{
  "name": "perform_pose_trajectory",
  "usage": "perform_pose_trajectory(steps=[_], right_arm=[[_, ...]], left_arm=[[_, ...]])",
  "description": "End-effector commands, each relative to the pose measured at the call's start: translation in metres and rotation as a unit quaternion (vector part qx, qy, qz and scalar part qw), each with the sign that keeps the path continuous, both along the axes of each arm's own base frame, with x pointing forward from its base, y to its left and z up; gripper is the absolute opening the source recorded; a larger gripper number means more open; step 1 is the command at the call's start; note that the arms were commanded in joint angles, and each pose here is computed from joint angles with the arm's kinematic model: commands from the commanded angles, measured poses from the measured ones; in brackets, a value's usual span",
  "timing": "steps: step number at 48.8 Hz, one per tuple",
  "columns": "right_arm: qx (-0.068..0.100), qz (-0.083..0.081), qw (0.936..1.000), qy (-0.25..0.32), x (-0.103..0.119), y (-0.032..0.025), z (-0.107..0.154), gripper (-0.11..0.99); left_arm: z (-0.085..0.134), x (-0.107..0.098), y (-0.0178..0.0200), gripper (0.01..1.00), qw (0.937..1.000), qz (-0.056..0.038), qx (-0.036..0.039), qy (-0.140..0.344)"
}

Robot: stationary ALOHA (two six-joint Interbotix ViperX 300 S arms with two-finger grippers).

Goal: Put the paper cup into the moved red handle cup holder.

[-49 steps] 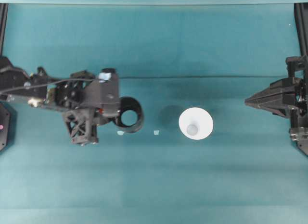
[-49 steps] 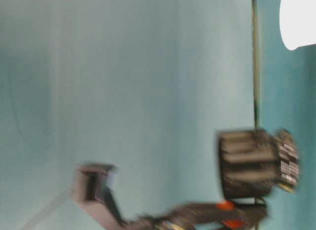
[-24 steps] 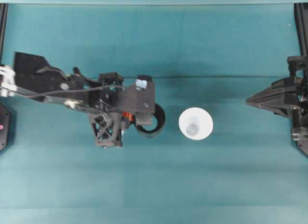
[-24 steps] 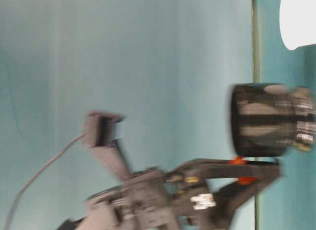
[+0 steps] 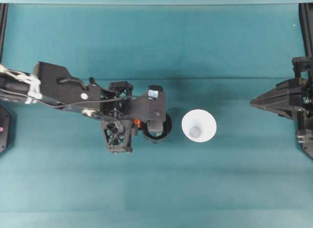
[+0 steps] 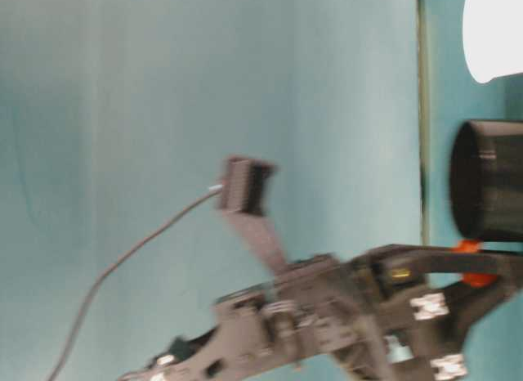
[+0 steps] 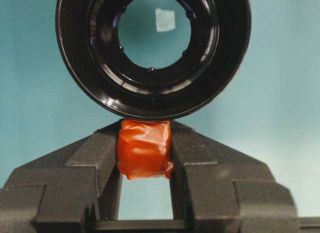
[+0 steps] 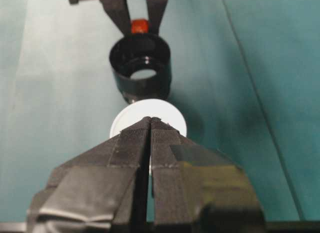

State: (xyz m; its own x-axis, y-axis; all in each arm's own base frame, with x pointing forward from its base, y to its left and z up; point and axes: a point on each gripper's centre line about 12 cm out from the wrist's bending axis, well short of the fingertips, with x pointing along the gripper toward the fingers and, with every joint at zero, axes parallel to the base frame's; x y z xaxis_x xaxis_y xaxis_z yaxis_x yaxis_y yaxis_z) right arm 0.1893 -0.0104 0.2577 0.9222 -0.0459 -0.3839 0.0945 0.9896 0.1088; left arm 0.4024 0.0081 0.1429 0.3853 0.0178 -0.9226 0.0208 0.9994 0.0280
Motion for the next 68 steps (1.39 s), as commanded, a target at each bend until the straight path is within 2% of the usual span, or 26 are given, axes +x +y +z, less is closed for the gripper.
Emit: perform_pose_trajectory(steps=[1,22,36,49,68], right_arm=[[0.003,-0.002,1.0000,-0.006,0.002,-0.0004,0.004,-0.10],[0.003,-0.004,1.0000,-0.005,0.002,-0.0012,0.003,-0.10],[0.003,-0.005,1.0000,-0.003,0.001,-0.0015,0.003,-0.10],[0.003,-0.005,1.0000,-0.004,0.001,-0.0015,0.003,-0.10],[0.003,-0.005,1.0000,-0.004,0.001,-0.0015,0.003,-0.10]], left_arm=[[0.001,0.005,0.0002,0.274,0.9999,-0.0010,0.0014,-0.012],[-0.010,0.005,0.0052,0.274,1.0000,0.0042,0.0015,-0.005],[-0.009,0.009,0.0046,0.274,0.9996,0.0023,0.0020,-0.028],[-0.010,0.007,0.0045,0.274,0.9996,-0.0096,0.0072,-0.024],[-0.012,0.006,0.0045,0.279,0.9996,-0.0068,0.0059,-0.025]])
